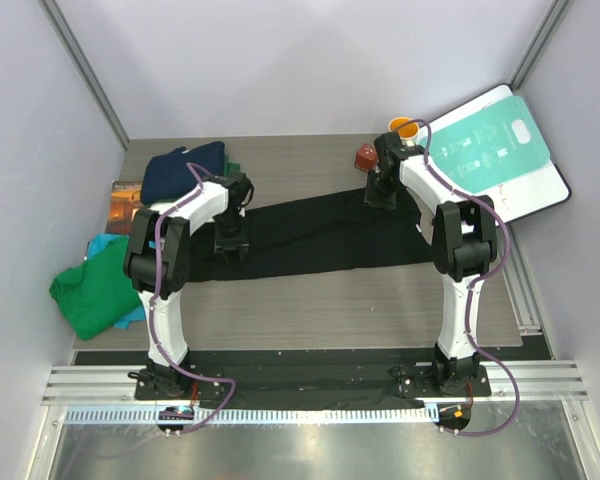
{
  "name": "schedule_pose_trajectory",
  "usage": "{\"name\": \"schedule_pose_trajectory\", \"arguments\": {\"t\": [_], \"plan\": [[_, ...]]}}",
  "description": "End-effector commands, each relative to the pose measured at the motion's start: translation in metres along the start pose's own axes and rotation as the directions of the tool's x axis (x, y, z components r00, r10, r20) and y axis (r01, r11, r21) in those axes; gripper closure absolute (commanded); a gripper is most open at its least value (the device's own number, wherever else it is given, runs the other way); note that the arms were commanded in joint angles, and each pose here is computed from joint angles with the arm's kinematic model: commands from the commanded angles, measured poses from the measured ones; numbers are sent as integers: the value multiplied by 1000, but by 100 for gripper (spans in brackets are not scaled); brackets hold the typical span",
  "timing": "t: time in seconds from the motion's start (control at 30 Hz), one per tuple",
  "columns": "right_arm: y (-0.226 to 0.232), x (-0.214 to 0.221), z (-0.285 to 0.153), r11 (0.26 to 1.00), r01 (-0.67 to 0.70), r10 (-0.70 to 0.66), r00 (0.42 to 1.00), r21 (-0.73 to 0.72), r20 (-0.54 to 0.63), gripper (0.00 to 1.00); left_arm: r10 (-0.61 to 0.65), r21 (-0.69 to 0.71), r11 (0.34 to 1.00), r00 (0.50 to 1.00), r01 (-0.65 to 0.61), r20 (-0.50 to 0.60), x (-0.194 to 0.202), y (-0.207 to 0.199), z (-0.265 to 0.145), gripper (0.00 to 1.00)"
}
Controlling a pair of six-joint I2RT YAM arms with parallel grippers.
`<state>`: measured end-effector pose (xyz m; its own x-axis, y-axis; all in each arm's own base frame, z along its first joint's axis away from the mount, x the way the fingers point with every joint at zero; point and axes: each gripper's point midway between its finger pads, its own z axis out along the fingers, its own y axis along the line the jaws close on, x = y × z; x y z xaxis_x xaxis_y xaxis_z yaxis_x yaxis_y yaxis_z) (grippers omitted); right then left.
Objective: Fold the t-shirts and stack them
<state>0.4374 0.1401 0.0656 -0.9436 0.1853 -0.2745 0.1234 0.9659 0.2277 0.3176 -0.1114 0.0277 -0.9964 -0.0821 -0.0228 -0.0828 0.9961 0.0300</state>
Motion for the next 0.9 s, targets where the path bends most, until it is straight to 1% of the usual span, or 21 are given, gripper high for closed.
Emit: {"name": "schedule_pose_trajectory", "arguments": {"t": [0.0,0.37,0.87], "plan": [[1,-3,-9,1000,23,-23,1000,8,19,67,13,19,1000,1000,-14,7,-2,-3,-1,58],[-14,14,5,998,27,-25,999,59,-29,63,12,12,1000,1000,-12,1,2,0,2,58],[-14,15,25,999,19,-17,999,47,-37,63,17,6,1000,1000,-17,9,-2,0,-3,58]]}}
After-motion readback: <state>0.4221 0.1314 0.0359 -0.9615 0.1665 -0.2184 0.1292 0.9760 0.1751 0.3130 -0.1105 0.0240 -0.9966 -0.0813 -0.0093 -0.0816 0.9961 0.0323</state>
